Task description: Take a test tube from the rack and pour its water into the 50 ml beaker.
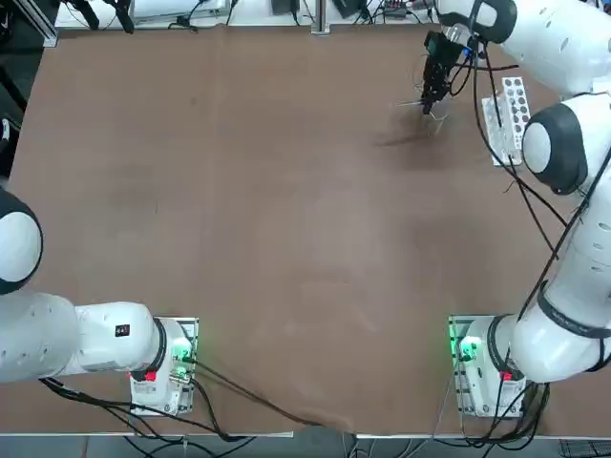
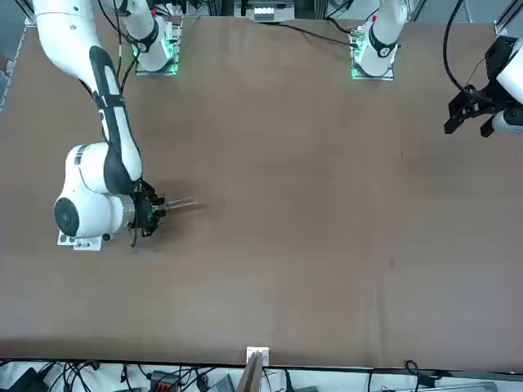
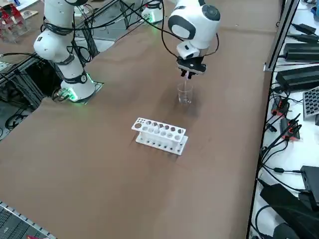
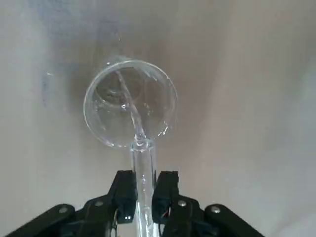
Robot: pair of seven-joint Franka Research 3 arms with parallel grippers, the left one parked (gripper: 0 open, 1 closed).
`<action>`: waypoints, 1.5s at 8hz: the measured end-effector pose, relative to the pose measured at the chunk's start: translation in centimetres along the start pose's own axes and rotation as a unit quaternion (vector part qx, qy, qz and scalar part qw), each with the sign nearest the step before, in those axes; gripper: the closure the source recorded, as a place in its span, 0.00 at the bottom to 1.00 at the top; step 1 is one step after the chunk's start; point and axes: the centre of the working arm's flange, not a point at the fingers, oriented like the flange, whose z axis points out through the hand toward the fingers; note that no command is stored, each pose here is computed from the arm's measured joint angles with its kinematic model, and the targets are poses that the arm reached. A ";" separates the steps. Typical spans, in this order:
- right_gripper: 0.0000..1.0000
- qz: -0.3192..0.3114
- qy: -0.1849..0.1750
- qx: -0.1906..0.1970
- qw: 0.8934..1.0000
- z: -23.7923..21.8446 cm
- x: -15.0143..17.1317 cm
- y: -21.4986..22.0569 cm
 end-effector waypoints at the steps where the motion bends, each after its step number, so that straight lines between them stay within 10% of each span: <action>1: 0.78 -0.005 -0.001 -0.001 1.000 0.1 0.2 0.0; 12: 0.78 -0.034 -0.063 0.010 0.997 -0.3 2.3 0.3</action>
